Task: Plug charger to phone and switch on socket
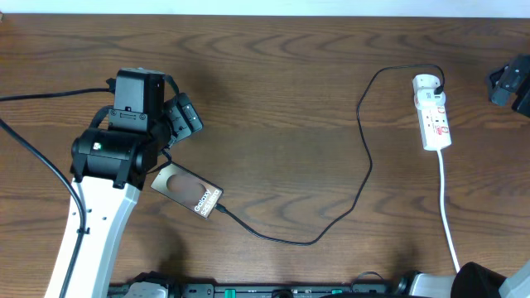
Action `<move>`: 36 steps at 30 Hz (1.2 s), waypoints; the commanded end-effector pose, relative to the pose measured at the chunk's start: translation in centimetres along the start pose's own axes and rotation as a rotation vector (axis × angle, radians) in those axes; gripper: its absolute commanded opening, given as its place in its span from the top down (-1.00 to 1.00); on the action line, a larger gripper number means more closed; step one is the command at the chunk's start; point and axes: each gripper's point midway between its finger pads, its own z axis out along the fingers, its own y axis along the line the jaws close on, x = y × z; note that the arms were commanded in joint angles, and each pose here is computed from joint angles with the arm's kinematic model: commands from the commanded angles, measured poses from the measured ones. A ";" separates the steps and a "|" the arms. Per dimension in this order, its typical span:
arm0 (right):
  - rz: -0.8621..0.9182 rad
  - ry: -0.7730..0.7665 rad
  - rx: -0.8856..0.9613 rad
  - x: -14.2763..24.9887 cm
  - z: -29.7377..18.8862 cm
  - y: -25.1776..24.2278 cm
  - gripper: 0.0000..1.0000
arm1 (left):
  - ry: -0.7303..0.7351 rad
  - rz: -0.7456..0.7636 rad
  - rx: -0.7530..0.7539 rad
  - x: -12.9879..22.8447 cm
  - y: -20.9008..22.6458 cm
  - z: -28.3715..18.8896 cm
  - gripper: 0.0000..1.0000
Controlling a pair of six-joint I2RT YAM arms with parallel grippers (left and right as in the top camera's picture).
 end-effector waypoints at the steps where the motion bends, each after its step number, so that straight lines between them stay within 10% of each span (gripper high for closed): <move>1: 0.013 0.002 0.005 0.1 0.0 0.0 -0.99 | -0.023 0.014 -0.001 -0.6 -0.2 -0.5 -0.87; 15: 0.012 0.001 0.005 0.1 0.0 0.0 -0.99 | -0.018 0.122 -0.073 0.9 2.4 -2.3 -0.87; 36: 0.013 0.002 0.005 0.1 0.0 0.0 -0.98 | -1.072 -0.165 0.374 2.9 8.4 -2.5 -0.87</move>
